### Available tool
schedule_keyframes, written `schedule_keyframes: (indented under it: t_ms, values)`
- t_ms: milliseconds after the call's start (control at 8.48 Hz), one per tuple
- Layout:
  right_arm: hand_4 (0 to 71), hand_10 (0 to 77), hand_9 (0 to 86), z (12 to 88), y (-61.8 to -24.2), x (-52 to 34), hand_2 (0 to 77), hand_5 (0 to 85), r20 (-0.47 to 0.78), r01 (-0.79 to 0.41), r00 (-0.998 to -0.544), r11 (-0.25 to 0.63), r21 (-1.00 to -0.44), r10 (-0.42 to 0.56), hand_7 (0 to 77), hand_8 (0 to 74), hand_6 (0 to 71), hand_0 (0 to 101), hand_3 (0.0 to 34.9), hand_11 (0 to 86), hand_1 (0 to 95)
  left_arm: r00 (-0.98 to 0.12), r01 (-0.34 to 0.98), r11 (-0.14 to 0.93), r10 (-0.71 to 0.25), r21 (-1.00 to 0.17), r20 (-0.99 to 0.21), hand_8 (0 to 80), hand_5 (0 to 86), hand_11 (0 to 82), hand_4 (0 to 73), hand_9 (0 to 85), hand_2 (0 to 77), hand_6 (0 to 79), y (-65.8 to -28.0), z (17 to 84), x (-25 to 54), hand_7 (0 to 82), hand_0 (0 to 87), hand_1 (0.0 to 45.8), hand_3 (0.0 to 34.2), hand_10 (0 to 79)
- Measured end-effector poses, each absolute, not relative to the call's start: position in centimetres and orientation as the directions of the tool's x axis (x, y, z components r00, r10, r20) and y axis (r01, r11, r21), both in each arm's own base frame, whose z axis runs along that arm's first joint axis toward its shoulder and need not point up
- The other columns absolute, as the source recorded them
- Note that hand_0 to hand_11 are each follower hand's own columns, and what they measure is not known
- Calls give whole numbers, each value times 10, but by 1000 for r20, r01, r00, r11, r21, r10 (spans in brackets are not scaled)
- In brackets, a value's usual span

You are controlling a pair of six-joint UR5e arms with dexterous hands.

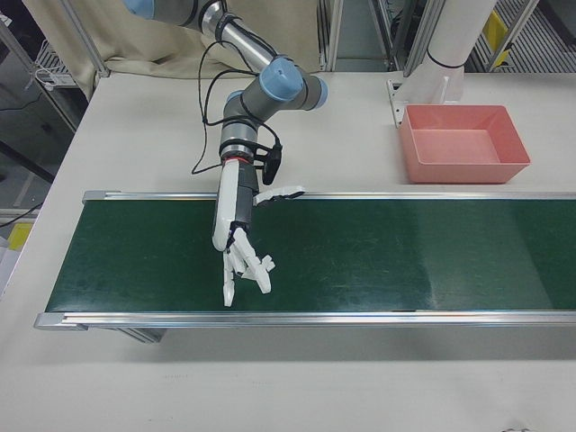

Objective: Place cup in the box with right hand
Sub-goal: 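Move the right hand over the conveyor belt near its far end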

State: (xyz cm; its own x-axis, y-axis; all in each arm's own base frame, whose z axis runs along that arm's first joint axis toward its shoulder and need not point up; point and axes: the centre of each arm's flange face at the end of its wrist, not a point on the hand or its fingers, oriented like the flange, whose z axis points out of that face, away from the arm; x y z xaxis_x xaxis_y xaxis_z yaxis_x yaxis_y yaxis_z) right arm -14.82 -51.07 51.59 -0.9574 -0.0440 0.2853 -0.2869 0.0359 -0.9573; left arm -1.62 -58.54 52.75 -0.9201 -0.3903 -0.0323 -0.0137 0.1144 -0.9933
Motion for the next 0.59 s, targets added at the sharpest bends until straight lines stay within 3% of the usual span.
schedule_keyframes:
  t_ms: [118,354,472,590]
  values:
    - [93,5,447,516,-511,-149,16,16,284,-286,-958,37,-958,-43,704,196,164,336,41,11,5,-920,-14,114,-391,-993,-32,0,0,0,0,0,5,0,-585,527,-16,0,0,5,0,0]
    - [93,5,447,514,-512,-150,16,16,282,-284,-958,40,-958,-43,704,196,164,336,41,11,5,-920,-14,113,-390,-993,-32,0,0,0,0,0,5,0,-585,528,-16,0,0,5,0,0]
    - [87,5,153,514,-511,-151,16,11,282,-283,-959,42,-958,-41,578,54,54,336,35,11,5,-920,-14,113,-390,-994,-32,0,0,0,0,0,5,0,-585,528,-16,0,0,5,0,0]
    - [44,5,164,513,-511,-151,49,5,282,-284,-959,43,-958,-40,436,54,76,271,10,11,76,-920,-14,113,-390,-993,-32,0,0,0,0,0,5,0,-585,528,-16,0,0,5,0,0]
